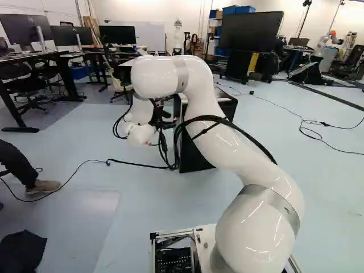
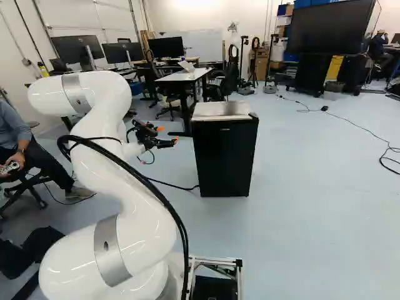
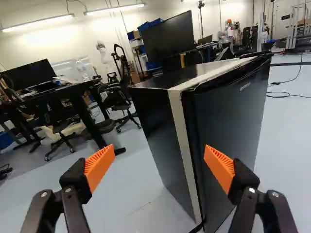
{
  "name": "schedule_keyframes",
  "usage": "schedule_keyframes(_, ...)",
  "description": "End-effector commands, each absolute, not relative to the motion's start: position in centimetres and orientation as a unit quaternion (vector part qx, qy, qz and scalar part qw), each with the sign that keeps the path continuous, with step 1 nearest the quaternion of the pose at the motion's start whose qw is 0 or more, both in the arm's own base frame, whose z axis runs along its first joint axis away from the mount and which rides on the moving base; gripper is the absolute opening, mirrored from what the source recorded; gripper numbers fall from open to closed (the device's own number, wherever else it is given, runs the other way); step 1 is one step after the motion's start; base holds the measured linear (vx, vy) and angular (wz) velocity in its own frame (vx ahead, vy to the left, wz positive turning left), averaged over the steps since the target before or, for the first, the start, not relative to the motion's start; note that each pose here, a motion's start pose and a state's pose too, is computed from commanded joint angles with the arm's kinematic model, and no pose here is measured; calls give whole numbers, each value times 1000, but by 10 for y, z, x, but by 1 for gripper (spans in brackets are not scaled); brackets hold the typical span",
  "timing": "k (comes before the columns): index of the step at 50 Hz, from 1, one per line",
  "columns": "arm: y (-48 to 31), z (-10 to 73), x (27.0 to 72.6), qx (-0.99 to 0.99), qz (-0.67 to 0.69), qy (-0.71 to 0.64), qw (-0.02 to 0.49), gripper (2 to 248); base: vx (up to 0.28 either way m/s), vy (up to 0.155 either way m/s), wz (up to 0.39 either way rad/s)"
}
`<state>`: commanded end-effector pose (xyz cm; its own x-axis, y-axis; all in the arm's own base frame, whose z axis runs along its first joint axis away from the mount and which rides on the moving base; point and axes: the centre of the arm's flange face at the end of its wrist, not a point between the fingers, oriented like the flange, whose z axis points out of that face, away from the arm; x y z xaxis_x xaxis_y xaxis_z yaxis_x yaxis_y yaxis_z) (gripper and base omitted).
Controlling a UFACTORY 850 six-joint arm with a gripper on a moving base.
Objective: Open the fridge door
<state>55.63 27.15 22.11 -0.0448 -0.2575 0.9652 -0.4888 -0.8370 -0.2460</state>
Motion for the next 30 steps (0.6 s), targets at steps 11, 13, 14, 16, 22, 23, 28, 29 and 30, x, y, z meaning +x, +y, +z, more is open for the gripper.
schedule_keyframes(11, 255, 222, 560, 684, 667, -280, 97, 247, 0, 0, 0)
schedule_keyframes(13, 252, 222, 561, 683, 667, -281, 99, 247, 0, 0, 0)
schedule_keyframes(14, 250, 222, 561, 683, 666, -282, 100, 247, 0, 0, 0)
schedule_keyframes(16, 247, 222, 562, 682, 666, -283, 102, 247, 0, 0, 0)
schedule_keyframes(22, 238, 222, 564, 681, 665, -288, 108, 247, 0, 0, 0)
schedule_keyframes(23, 236, 222, 564, 681, 664, -289, 109, 247, 0, 0, 0)
schedule_keyframes(28, 228, 222, 566, 679, 663, -293, 113, 247, 0, 0, 0)
schedule_keyframes(29, 227, 222, 566, 679, 663, -293, 114, 247, 0, 0, 0)
schedule_keyframes(30, 225, 222, 567, 679, 663, -294, 115, 247, 0, 0, 0)
